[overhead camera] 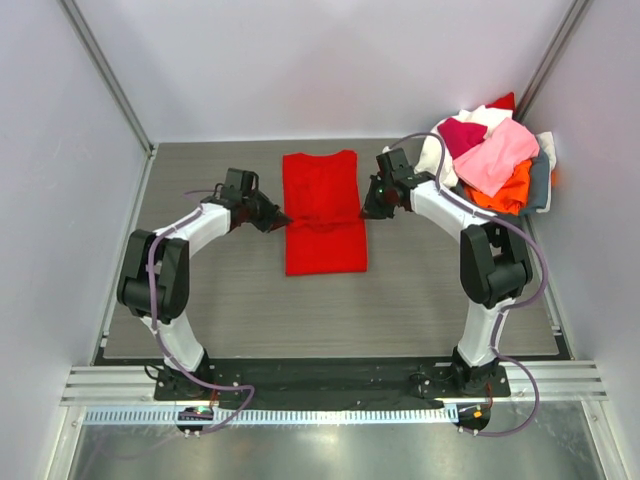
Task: Fold and stack the t-shirts
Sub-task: Fold the tshirt
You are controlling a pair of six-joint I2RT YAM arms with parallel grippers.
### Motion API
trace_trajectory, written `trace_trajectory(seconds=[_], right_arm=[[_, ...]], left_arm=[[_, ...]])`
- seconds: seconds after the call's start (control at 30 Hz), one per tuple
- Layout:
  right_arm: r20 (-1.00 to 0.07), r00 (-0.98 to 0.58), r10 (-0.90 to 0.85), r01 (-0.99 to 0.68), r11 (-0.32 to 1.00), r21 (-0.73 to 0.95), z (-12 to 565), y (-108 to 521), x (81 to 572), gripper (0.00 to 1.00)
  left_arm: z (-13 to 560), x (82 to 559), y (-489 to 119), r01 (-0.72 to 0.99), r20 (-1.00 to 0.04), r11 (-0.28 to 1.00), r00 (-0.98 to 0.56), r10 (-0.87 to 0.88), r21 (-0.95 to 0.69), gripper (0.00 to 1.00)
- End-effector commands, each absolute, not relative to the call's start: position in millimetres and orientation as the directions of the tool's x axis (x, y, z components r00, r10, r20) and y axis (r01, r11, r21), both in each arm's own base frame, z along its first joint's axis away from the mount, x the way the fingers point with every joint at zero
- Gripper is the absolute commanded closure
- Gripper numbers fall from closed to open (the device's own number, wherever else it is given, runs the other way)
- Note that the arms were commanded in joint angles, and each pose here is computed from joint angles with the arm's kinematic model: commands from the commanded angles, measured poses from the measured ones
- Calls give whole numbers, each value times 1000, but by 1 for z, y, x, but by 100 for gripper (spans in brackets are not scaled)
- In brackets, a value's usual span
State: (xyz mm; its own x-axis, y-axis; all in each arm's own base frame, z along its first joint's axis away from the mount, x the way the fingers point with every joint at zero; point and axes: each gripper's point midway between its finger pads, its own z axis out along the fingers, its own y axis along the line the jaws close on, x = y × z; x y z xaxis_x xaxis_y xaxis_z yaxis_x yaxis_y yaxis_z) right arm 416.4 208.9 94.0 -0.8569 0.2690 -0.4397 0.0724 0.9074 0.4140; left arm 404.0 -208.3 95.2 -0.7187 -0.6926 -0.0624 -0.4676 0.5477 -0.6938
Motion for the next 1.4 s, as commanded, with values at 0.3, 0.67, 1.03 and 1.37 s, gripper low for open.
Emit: trace_trajectory(seconds=[0.3,0.67,1.03,1.37], right_arm=[[-463,-844,271,20,879,477,105,213,459,99],[-492,-831,259,16,896,444,112,203,468,29],[-399,-890,220,-23,853,522,82,198,370,47],[-330,-925,189,-28,832,554,53,205,324,55]], left_arm=[[110,440,-202,-421,-86,520,-711,-698,-744,100],[108,450,-194,-373,-155,583,-733,-662,-722,39],[86,348,-191,-360,-147,670,-805,-575,-649,41],[59,306,-197,-354,-134,710,-836,-532,-610,55]])
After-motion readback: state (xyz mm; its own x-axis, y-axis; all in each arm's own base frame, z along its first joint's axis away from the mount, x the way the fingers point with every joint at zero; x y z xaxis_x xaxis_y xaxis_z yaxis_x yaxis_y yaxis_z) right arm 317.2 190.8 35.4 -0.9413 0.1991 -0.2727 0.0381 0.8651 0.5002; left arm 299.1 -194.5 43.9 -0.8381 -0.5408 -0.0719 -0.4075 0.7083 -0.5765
